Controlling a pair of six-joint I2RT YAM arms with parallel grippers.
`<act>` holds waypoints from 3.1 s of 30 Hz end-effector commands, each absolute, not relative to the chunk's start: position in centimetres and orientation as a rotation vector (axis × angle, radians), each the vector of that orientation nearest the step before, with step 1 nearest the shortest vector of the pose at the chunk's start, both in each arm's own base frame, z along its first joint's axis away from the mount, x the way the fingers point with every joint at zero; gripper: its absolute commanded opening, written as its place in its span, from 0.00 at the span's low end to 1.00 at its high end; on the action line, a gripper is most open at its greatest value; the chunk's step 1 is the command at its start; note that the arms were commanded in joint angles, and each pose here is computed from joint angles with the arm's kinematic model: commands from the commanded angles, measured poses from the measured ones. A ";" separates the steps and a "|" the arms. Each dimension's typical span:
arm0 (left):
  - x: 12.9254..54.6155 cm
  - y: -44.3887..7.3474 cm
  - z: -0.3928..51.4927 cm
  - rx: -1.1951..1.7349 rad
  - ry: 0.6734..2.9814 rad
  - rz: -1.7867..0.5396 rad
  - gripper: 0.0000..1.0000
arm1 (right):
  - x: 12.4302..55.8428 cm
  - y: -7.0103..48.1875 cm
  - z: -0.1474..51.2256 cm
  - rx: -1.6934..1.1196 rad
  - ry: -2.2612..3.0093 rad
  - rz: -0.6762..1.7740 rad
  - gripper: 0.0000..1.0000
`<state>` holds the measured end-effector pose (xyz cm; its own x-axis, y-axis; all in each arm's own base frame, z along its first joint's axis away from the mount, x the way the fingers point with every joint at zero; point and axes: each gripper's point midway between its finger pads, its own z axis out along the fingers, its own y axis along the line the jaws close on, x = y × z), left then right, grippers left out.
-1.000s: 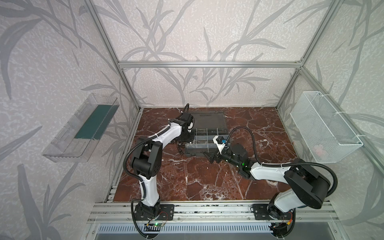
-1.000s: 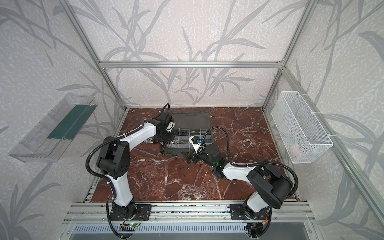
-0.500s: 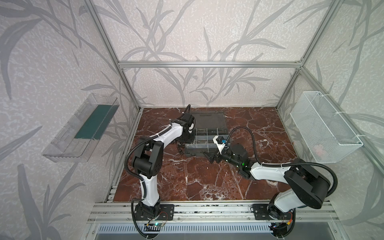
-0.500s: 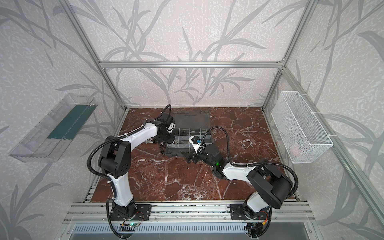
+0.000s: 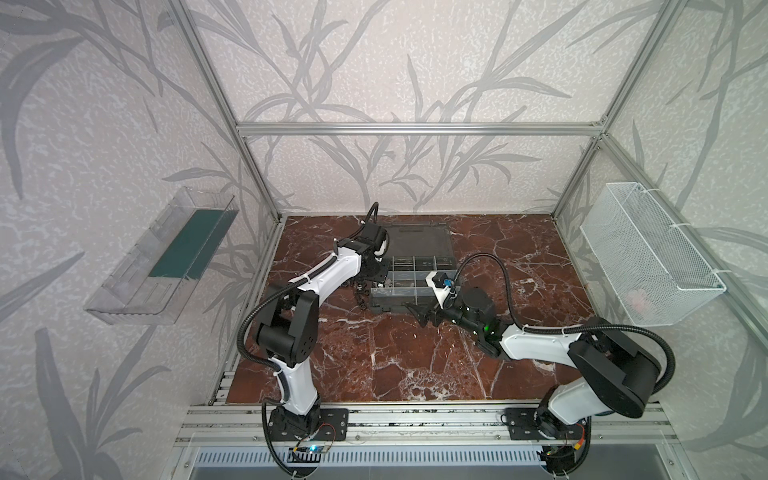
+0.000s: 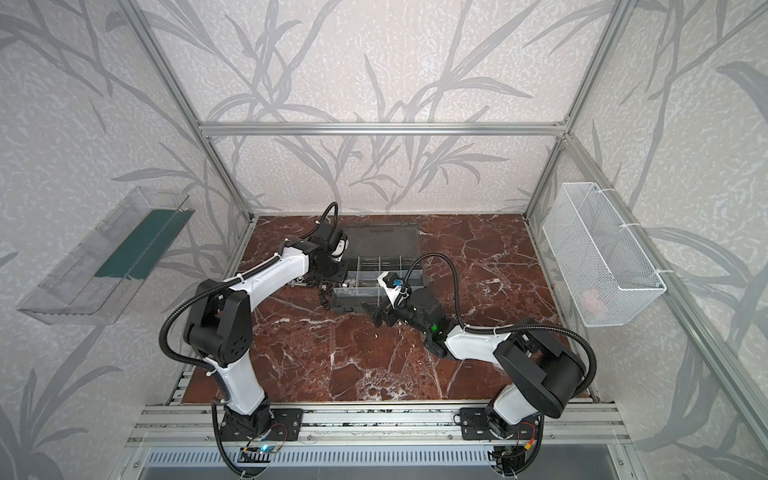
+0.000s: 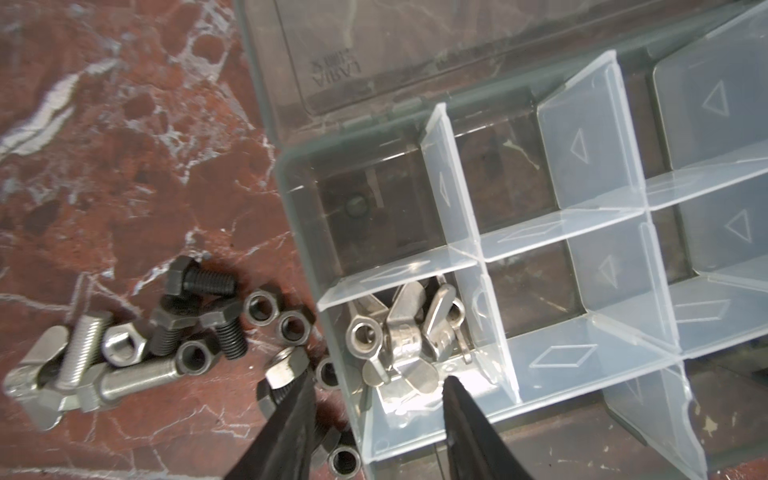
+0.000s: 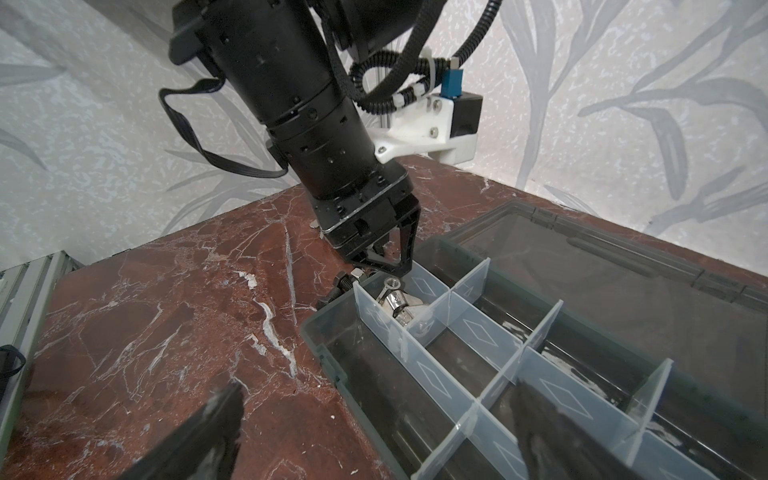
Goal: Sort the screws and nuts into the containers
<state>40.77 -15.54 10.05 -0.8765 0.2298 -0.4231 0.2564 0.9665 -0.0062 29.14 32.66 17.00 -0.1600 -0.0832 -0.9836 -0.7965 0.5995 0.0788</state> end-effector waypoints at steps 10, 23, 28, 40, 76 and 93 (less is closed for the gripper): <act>41.9 -11.3 13.5 0.143 2.564 0.015 0.63 | 29.2 33.2 18.2 -0.746 1.602 0.750 0.99; 42.4 -0.7 9.0 -0.408 2.703 0.103 0.71 | 28.9 33.5 18.2 -0.760 1.600 0.754 0.99; 42.1 1.5 7.0 -0.487 2.759 0.167 0.69 | 28.9 33.6 18.2 -0.759 1.601 0.759 0.99; 41.9 5.9 4.5 -0.677 2.754 0.159 0.62 | 28.9 33.6 18.2 -0.761 1.601 0.760 0.99; 41.9 6.8 1.4 -0.782 2.811 -0.017 0.34 | 28.9 33.7 18.1 -0.761 1.608 0.765 0.99; 42.2 6.6 2.9 -0.737 2.780 0.020 0.18 | 28.9 33.8 18.1 -0.761 1.607 0.768 0.99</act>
<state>42.22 6.82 2.16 -0.8281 -0.5047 -0.2441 -0.5030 0.8611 -0.0739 28.86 33.17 16.77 -0.1707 -0.0964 -0.9806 -0.8043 0.5885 0.0822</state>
